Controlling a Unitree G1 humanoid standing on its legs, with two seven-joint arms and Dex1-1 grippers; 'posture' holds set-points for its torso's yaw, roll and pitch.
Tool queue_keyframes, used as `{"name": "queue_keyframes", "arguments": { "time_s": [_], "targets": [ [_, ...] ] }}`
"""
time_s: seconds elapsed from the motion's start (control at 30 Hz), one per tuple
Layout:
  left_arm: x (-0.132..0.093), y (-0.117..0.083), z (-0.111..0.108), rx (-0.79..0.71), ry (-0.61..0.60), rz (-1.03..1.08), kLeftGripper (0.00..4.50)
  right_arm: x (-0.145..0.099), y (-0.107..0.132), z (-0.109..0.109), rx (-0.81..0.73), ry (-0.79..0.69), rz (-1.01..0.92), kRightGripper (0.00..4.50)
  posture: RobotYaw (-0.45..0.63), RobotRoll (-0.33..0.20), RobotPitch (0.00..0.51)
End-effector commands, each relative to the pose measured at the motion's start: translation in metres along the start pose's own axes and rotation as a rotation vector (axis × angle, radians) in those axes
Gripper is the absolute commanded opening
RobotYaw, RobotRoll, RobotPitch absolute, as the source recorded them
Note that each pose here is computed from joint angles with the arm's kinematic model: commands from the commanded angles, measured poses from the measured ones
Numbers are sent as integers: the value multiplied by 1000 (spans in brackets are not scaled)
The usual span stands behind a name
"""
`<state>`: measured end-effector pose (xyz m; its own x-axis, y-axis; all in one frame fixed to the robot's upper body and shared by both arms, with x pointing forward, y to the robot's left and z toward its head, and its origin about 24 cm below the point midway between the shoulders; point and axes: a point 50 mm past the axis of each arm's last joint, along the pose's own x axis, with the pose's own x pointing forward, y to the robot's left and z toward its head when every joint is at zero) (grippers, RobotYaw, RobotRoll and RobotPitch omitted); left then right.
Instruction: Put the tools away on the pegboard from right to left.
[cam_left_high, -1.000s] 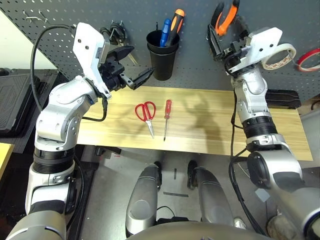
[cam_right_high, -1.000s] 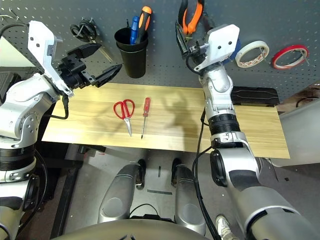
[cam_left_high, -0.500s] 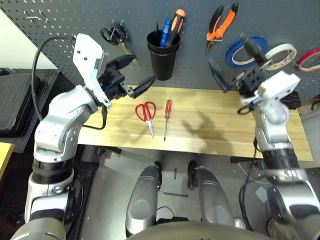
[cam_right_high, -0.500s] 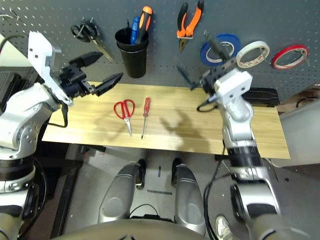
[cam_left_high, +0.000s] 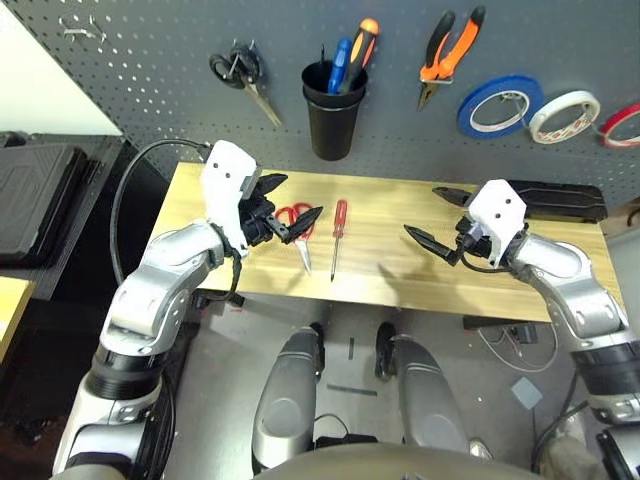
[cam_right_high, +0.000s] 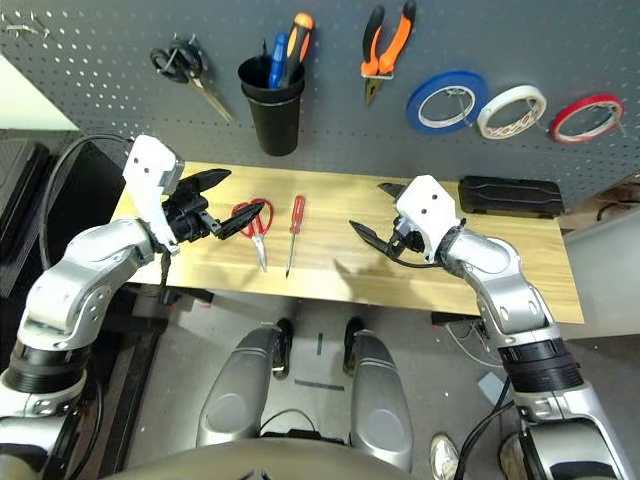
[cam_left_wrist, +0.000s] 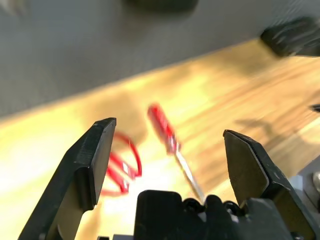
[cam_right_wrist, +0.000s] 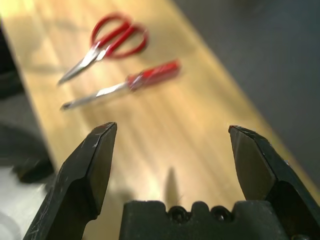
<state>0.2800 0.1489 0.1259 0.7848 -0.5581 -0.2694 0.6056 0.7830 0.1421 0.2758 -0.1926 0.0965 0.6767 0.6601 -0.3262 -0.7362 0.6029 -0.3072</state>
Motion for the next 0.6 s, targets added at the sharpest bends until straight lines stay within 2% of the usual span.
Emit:
{"name": "queue_keyframes", "arguments": {
  "time_s": [0.03, 0.17, 0.3, 0.37, 0.6],
  "targets": [
    [18, -13, -16, -46, 68, -1, 4500, 1, 6, -13, 35, 89, 33, 4483, 226, 0, 284],
    [46, -21, -21, -89, 94, 13, 4500, 4, 9, -22, 52, 166, 29, 4483, 222, 0, 294],
    [73, -19, -20, -125, 111, 54, 4500, 7, 14, -25, 52, 210, 24, 4483, 210, 0, 302],
    [89, -20, -19, -124, 121, 68, 4500, 7, 16, -26, 50, 216, 21, 4483, 203, 0, 304],
    [124, -23, -31, -91, 198, 60, 4500, 3, 19, -29, 57, 253, -10, 4483, 166, 0, 316]
  ]
}}
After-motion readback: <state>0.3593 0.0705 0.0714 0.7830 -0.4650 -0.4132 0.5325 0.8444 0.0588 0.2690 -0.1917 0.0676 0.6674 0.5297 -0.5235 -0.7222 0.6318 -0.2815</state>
